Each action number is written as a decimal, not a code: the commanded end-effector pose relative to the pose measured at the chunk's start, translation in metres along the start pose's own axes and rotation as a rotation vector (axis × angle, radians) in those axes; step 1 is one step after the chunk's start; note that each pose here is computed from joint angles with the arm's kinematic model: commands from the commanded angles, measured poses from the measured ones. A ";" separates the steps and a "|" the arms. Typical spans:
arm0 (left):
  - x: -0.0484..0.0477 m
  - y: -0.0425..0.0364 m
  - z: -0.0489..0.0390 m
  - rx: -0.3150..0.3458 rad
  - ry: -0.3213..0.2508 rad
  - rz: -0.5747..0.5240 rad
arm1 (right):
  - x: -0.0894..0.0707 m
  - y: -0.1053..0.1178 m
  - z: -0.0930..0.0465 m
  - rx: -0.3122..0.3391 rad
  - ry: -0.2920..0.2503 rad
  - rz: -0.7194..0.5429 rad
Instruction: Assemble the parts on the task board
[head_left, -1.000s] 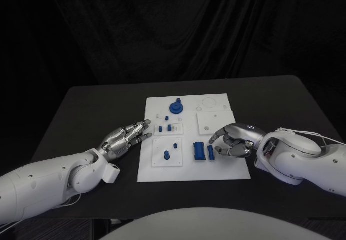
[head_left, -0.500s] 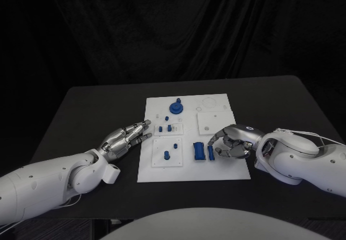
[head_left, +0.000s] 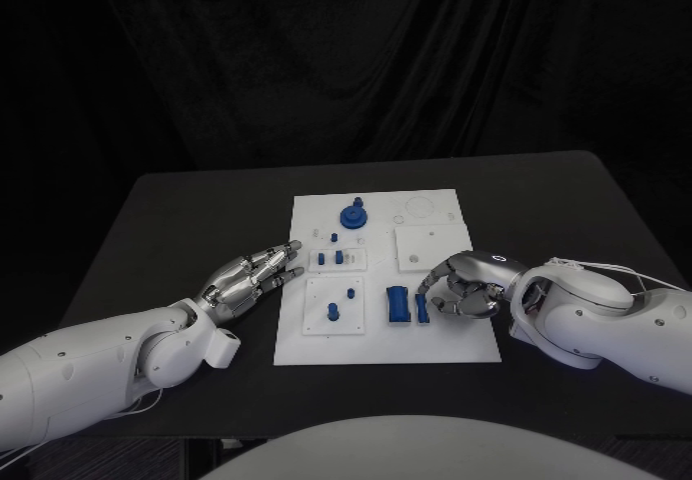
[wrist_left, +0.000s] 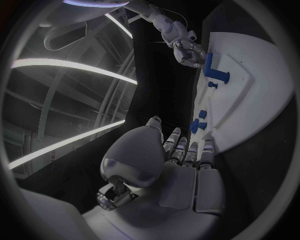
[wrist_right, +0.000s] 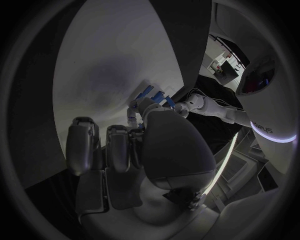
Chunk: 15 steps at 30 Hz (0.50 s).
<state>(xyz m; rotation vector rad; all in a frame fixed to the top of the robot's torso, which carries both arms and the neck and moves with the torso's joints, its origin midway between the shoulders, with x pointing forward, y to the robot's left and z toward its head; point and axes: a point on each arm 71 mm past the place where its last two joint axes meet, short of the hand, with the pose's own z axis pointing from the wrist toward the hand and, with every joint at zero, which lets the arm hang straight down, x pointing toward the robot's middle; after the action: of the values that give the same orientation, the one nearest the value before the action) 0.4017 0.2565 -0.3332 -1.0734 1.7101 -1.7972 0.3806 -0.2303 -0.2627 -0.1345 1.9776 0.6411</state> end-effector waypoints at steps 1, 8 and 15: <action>0.0018 -0.0010 0.0008 0.026 0.002 -0.009 | 0.008 -0.005 -0.001 0.039 0.042 -0.010; 0.0020 -0.0041 0.0005 0.069 -0.007 -0.003 | 0.003 -0.005 0.001 0.009 -0.027 -0.001; 0.0027 -0.0098 -0.0031 0.127 -0.031 0.015 | -0.015 -0.002 -0.003 -0.087 -0.196 0.007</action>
<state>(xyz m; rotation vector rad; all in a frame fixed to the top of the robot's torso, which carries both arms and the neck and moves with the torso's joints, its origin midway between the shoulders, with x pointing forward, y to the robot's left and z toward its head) 0.3986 0.2566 -0.3304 -1.0683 1.6852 -1.8017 0.3837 -0.2371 -0.2614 -0.1116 1.9055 0.6541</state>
